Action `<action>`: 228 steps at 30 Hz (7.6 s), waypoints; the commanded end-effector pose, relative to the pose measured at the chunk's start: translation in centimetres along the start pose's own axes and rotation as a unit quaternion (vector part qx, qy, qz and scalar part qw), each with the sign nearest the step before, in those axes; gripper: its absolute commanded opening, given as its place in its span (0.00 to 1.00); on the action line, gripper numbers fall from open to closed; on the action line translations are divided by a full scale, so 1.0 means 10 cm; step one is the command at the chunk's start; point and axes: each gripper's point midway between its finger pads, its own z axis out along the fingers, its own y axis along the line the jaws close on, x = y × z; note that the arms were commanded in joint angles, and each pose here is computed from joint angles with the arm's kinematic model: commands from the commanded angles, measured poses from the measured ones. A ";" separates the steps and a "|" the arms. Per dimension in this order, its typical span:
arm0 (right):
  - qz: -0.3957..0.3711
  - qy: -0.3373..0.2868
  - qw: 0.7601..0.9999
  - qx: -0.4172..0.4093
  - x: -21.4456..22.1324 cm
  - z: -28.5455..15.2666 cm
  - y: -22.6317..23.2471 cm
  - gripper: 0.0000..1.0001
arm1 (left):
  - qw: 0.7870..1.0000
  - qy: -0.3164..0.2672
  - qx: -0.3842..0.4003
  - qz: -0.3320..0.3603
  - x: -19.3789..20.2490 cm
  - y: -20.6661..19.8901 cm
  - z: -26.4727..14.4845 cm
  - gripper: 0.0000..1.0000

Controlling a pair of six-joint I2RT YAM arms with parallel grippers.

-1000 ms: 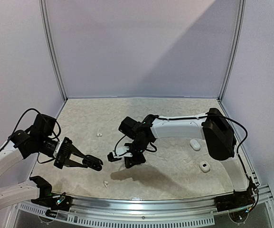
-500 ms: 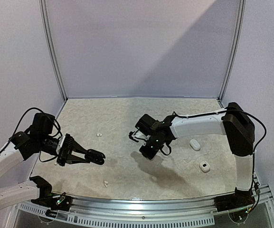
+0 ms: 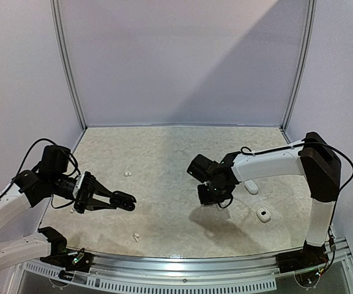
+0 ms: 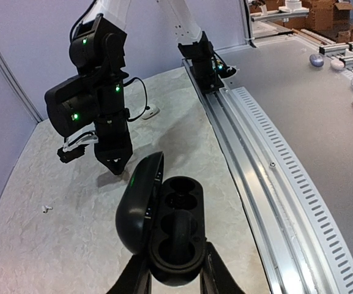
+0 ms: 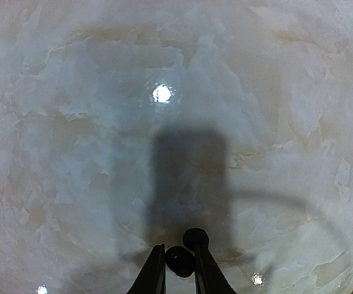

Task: Insert the wireless bluetooth earbuds into the charging case
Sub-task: Rotate the right earbud at the center of the board, then pick up the right earbud from the center of the board, then insert the right earbud into the right side groove of the charging case, then close the charging case with the earbuds.

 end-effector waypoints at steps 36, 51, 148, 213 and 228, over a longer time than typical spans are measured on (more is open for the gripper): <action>-0.645 -0.081 0.746 -0.148 0.32 -0.34 0.17 0.34 | 1.000 0.015 -0.004 -0.004 0.04 0.06 0.03 0.00; -0.666 -0.074 0.732 -0.126 0.17 -0.02 0.08 0.29 | 0.999 0.032 0.000 -0.010 0.05 0.10 0.03 0.00; -0.583 -0.226 0.711 -0.321 -0.30 -2.76 1.98 0.00 | 0.991 -0.014 -0.107 -0.075 -0.09 0.71 0.11 0.00; -0.539 -0.372 0.691 -0.306 -0.75 -3.43 2.04 0.37 | 0.983 0.008 -0.147 -0.112 0.10 0.81 0.17 0.00; -0.360 -0.390 0.824 -0.198 -1.25 -2.31 2.41 0.42 | 0.962 0.103 -0.222 0.124 0.12 0.99 -0.01 0.00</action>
